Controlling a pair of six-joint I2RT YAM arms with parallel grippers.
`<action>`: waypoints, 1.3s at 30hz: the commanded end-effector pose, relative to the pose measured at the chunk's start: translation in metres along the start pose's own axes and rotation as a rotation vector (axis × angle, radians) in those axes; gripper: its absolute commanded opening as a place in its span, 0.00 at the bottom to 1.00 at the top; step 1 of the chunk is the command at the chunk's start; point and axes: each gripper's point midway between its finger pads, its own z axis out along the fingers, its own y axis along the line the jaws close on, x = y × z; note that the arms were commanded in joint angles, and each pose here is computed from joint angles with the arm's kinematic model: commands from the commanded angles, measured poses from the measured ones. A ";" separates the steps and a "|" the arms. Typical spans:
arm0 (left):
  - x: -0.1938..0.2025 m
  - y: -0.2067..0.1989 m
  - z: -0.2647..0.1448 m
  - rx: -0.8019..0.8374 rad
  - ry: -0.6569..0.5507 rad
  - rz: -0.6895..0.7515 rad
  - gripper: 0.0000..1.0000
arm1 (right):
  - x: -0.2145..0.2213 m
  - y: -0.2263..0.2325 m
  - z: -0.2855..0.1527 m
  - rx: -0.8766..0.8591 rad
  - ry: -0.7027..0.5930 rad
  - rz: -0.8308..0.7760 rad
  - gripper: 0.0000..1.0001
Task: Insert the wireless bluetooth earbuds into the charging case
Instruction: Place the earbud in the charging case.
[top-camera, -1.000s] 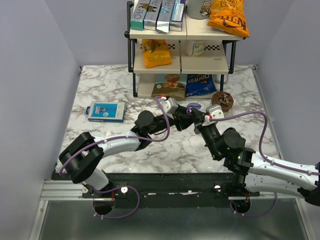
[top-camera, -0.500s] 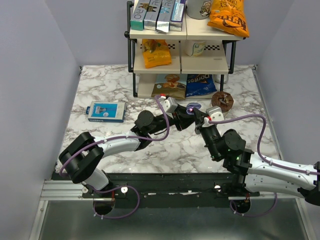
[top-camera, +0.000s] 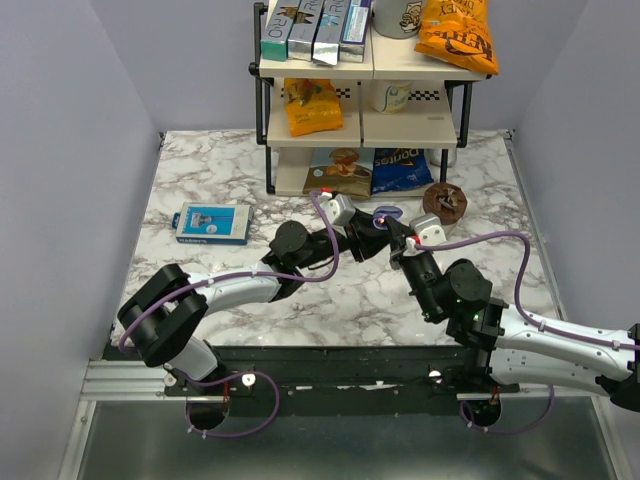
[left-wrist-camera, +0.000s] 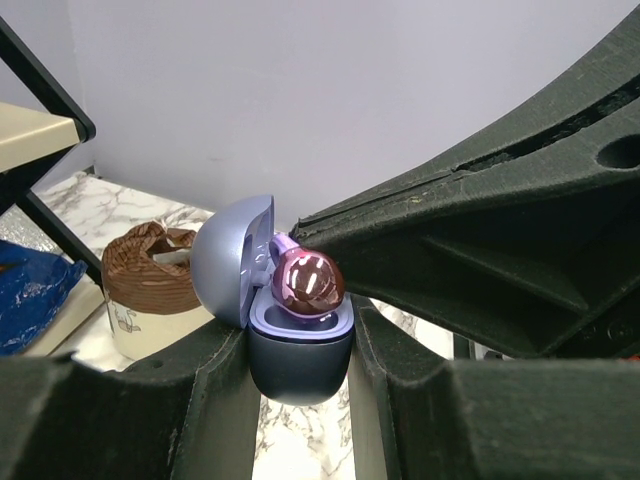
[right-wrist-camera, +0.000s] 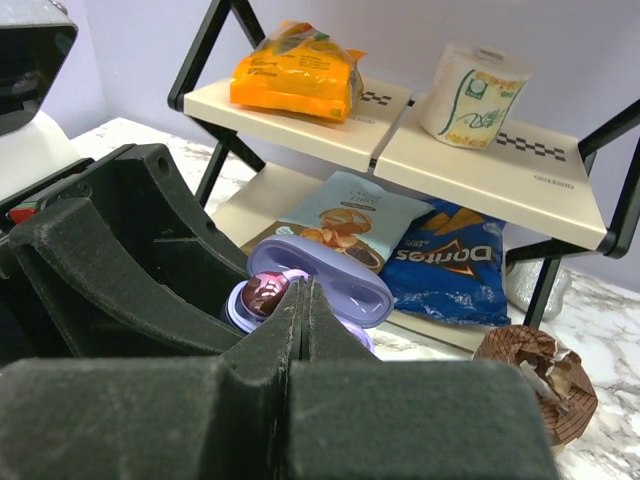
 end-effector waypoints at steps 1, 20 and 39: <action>-0.027 -0.010 0.008 0.054 -0.078 0.042 0.00 | 0.005 0.008 -0.003 -0.038 0.001 -0.023 0.01; -0.019 -0.008 0.007 0.048 -0.062 0.037 0.00 | -0.005 0.012 -0.005 -0.073 -0.021 -0.034 0.10; -0.019 -0.008 0.005 0.047 -0.063 0.041 0.00 | -0.042 -0.010 -0.012 -0.037 -0.080 0.060 0.31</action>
